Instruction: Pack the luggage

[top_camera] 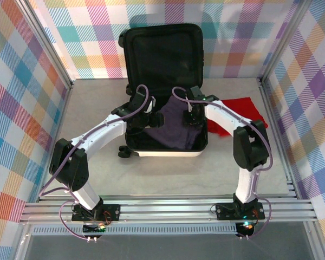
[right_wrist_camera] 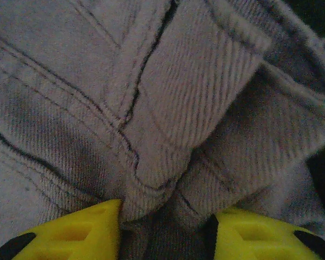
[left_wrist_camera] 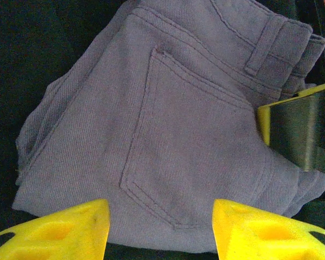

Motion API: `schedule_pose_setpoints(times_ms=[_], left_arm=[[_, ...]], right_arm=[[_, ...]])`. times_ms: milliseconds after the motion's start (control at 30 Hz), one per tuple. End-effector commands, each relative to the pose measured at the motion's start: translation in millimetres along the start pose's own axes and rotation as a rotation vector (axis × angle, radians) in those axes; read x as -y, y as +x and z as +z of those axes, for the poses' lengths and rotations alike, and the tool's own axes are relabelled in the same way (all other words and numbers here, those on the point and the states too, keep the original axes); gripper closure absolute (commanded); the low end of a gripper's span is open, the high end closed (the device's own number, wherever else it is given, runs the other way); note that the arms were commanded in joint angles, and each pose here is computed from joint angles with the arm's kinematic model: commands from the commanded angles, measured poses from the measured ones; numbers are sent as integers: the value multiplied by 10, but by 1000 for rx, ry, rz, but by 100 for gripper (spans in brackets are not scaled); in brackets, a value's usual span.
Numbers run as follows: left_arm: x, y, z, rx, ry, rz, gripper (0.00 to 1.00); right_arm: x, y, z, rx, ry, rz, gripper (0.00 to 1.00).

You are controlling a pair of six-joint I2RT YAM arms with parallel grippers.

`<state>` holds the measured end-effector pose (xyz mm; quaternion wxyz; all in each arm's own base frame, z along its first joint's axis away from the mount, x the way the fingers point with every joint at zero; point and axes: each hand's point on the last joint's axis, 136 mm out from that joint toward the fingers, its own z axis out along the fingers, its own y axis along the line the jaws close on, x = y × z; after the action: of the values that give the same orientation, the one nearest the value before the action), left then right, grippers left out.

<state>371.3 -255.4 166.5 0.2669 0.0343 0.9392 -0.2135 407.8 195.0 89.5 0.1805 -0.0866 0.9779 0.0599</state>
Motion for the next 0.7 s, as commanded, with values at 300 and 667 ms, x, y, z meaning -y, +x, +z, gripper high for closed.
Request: schedule_pose_setpoints(times_ms=[300,667], left_arm=[[25,35,5,-12,2,10,47],[159,28,73,-19,33,27,47]], right_arm=[[-19,351,447,-147,-52,55,52],[-17,-217,-529,76,-100,2,38]])
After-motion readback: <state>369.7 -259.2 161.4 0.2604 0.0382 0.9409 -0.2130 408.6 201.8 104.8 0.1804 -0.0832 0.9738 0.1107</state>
